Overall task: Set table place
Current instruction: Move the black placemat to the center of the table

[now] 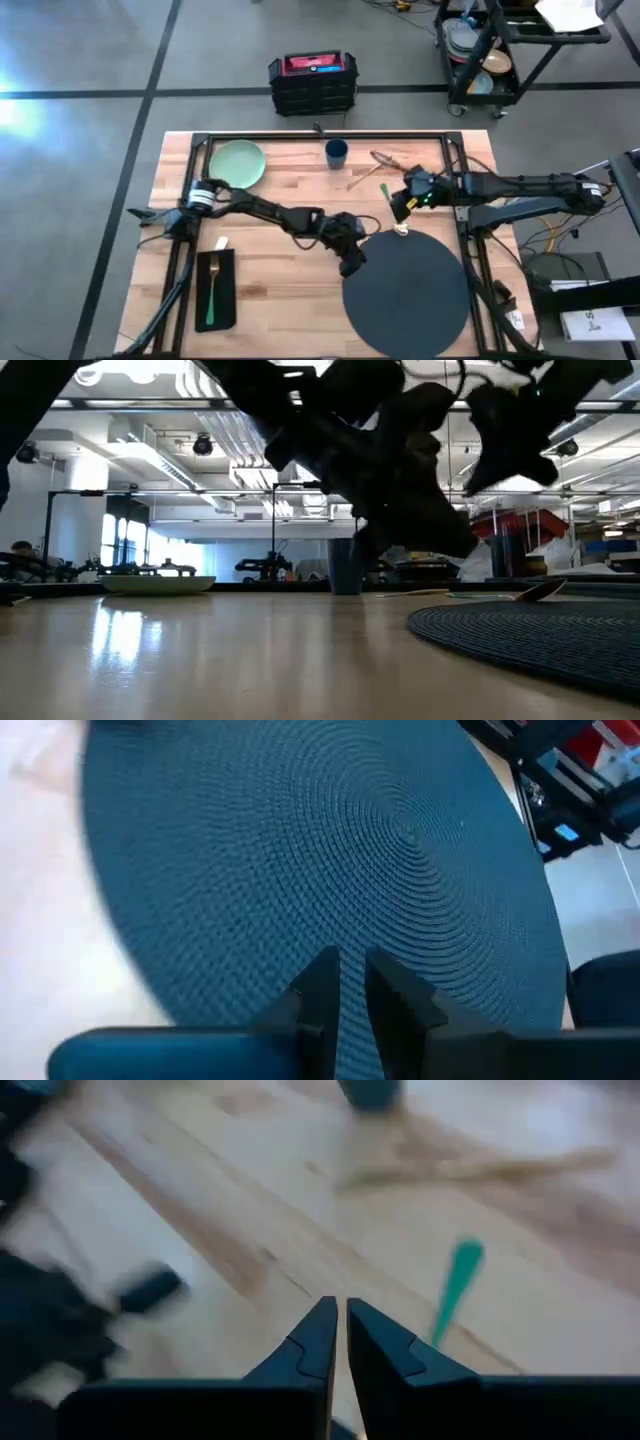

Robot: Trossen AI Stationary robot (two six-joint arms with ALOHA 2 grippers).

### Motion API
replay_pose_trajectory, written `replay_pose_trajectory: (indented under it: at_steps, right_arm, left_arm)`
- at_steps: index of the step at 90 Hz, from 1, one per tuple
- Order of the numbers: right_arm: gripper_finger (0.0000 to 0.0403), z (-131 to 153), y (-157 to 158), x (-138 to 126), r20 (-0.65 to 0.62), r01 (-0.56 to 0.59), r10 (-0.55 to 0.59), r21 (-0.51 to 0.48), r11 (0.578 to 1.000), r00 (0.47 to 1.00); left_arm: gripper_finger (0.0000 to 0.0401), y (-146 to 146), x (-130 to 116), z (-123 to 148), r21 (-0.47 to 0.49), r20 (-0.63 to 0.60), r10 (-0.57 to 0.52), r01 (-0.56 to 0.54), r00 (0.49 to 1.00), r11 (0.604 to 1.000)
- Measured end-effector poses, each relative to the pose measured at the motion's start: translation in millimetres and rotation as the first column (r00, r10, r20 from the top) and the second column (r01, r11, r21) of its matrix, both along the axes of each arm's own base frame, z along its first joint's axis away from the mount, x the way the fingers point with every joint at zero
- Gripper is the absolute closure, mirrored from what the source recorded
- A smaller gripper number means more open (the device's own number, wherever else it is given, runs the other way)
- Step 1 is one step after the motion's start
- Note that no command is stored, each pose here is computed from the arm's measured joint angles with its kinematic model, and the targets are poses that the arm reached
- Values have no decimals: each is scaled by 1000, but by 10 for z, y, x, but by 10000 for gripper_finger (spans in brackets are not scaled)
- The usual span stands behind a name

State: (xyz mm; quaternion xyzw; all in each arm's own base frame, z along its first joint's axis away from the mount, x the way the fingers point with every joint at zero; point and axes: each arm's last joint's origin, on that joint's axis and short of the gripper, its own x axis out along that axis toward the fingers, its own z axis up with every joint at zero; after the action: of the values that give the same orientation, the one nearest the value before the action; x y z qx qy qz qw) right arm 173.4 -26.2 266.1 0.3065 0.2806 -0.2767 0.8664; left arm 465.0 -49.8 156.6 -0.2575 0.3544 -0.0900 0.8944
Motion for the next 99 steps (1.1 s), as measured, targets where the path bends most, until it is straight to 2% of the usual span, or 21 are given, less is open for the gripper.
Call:
replay_pose_trajectory:
  at_steps: [12,29,46,64,81,92,99]
  right_arm:
    - [389,371,-15,-45,109,-20,28,-70,997,994]
    - [389,803,-24,-94,203,-43,76,-162,986,976]
    - [389,1018,-21,-120,226,-64,116,-225,972,967]
    - [389,915,-28,-116,122,-68,97,-217,974,988]
    - [389,649,-37,-48,-1,-91,93,-186,978,996]
    - [389,472,-41,-16,-63,-93,84,-160,983,995]
    - [389,384,-45,18,-91,-97,84,-153,983,992]
  left_arm:
    - [365,-17,33,-76,16,-88,-32,34,996,999]
    - [365,-9,-56,-167,40,-233,-50,62,971,997]
    - [365,-2,-163,-197,37,-358,-57,75,932,996]
    - [365,1,-388,-205,47,-550,-80,126,831,991]
    - [365,23,-571,-133,61,-668,-64,141,741,988]
    - [365,61,-689,-42,165,-720,25,136,693,977]
    - [365,104,-775,10,265,-750,114,138,652,954]
